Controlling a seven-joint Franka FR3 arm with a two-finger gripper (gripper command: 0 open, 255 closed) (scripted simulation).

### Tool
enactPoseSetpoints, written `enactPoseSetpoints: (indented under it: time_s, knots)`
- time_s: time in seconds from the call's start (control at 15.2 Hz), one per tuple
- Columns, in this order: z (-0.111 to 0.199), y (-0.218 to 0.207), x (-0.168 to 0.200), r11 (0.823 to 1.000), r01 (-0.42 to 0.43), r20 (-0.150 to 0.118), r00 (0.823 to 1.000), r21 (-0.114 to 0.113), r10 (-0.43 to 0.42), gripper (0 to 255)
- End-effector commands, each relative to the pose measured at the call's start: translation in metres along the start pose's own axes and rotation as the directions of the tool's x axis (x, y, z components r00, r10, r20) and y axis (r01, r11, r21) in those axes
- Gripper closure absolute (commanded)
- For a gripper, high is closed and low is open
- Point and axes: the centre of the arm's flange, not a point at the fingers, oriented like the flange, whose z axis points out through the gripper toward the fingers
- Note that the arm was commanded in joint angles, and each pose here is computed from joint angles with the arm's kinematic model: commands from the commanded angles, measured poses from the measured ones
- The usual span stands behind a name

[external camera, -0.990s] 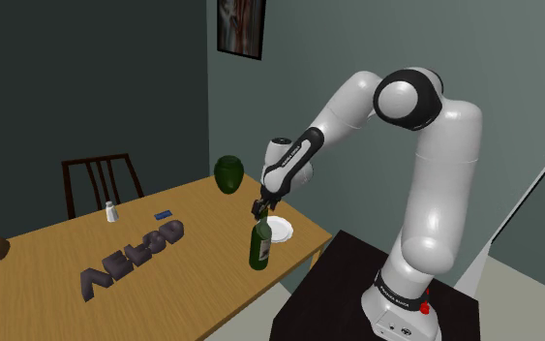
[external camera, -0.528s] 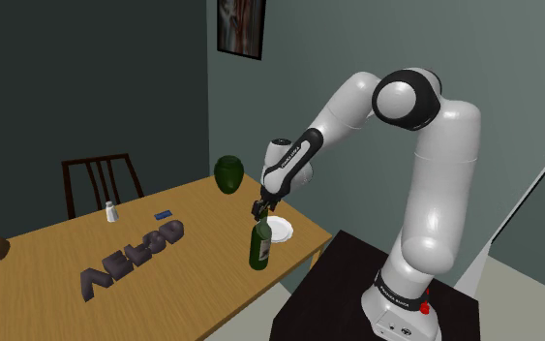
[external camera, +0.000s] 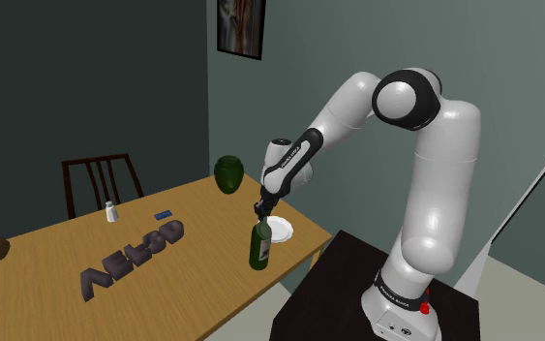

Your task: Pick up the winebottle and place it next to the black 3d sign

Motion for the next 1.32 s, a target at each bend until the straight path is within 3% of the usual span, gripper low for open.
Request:
enactPoseSetpoints:
  time_s: [0.0, 1.25]
  knots:
    - [0.000, 0.000, 0.000, 1.000, 0.000, 0.001, 1.000, 0.000, 0.000, 255]
    - [-0.094, -0.001, 0.009, 1.000, 0.000, 0.000, 1.000, 0.000, 0.000, 255]
